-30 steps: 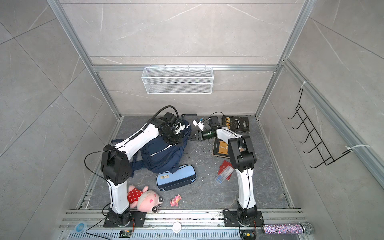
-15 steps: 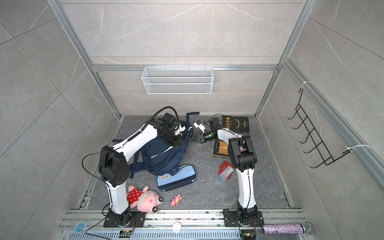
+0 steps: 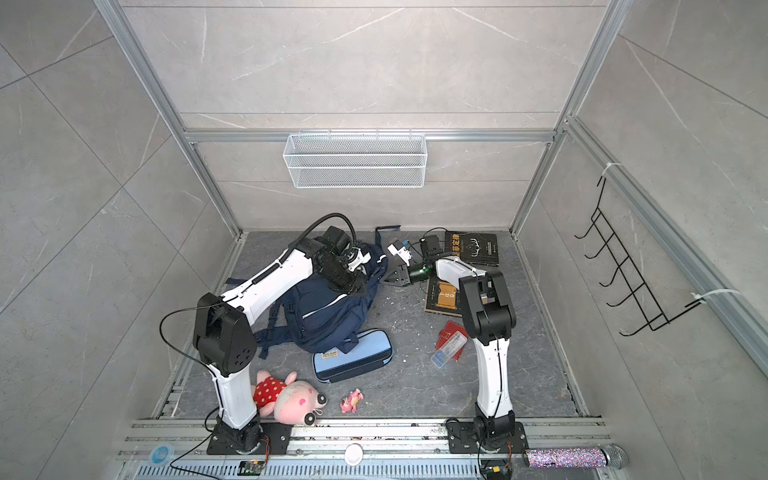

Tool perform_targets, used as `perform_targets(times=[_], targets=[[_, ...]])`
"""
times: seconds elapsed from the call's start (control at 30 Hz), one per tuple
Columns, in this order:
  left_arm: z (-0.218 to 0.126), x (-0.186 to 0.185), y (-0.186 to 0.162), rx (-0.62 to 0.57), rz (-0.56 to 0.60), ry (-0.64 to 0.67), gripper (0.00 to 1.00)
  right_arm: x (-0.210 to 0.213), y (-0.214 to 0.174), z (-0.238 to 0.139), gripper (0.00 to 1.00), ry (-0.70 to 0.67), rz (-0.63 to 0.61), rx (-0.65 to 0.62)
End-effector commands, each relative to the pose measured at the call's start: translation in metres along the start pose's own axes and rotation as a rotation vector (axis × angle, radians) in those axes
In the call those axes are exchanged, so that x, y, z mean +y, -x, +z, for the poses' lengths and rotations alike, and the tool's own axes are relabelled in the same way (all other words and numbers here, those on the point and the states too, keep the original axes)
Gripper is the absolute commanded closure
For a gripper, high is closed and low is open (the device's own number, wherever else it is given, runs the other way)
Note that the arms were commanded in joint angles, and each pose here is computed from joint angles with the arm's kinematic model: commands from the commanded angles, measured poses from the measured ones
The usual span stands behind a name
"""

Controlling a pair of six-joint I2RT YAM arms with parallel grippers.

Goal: Pack the student bag

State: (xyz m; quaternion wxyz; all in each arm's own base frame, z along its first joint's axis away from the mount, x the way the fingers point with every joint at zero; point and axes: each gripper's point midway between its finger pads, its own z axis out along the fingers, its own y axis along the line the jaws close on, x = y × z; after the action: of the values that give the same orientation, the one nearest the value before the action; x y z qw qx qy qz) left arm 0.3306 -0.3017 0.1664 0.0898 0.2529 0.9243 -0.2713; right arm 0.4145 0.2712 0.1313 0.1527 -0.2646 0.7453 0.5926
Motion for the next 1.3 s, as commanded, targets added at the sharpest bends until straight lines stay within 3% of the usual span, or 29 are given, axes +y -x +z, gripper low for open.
perform_targets(times=[0.0,0.17,0.3,0.33,0.37,0.4,0.47,0.53,0.77,1.17,1.23,1.27], targets=[[-0.035,-0.041,0.013,-0.099,0.064,-0.133,1.00,0.019,0.005,-0.009,1.00,0.005,-0.039,-0.012],[-0.036,-0.035,0.014,-0.107,0.060,-0.115,1.00,0.025,0.009,-0.015,1.00,-0.017,-0.058,-0.024],[-0.033,-0.024,0.016,-0.111,0.042,-0.070,1.00,0.016,0.005,-0.020,1.00,-0.141,-0.085,-0.007],[-0.033,-0.022,0.017,-0.111,0.035,-0.066,0.89,0.012,0.004,-0.023,1.00,-0.187,-0.095,-0.005],[-0.033,-0.020,0.018,-0.117,0.029,-0.062,0.68,0.007,0.002,-0.025,1.00,-0.238,-0.101,-0.005],[-0.033,-0.020,0.019,-0.122,0.024,-0.060,0.53,0.004,0.002,-0.028,1.00,-0.280,-0.113,-0.008],[-0.034,-0.018,0.020,-0.139,0.013,-0.059,0.36,-0.004,0.001,-0.033,1.00,-0.370,-0.127,-0.005],[-0.033,-0.014,0.019,-0.144,0.007,-0.049,0.30,-0.011,0.002,-0.038,1.00,-0.453,-0.144,-0.002],[-0.018,0.012,0.002,-0.085,0.033,0.063,0.29,-0.016,0.004,-0.041,1.00,-0.632,-0.223,0.062],[0.008,0.046,-0.018,-0.047,0.134,0.196,0.28,-0.010,0.006,-0.042,1.00,-0.669,-0.237,0.090],[0.012,0.052,-0.019,-0.035,0.177,0.257,0.14,-0.009,0.007,-0.042,1.00,-0.667,-0.235,0.097],[0.012,0.054,-0.018,-0.036,0.200,0.290,0.11,-0.010,0.007,-0.042,1.00,-0.668,-0.235,0.098]])
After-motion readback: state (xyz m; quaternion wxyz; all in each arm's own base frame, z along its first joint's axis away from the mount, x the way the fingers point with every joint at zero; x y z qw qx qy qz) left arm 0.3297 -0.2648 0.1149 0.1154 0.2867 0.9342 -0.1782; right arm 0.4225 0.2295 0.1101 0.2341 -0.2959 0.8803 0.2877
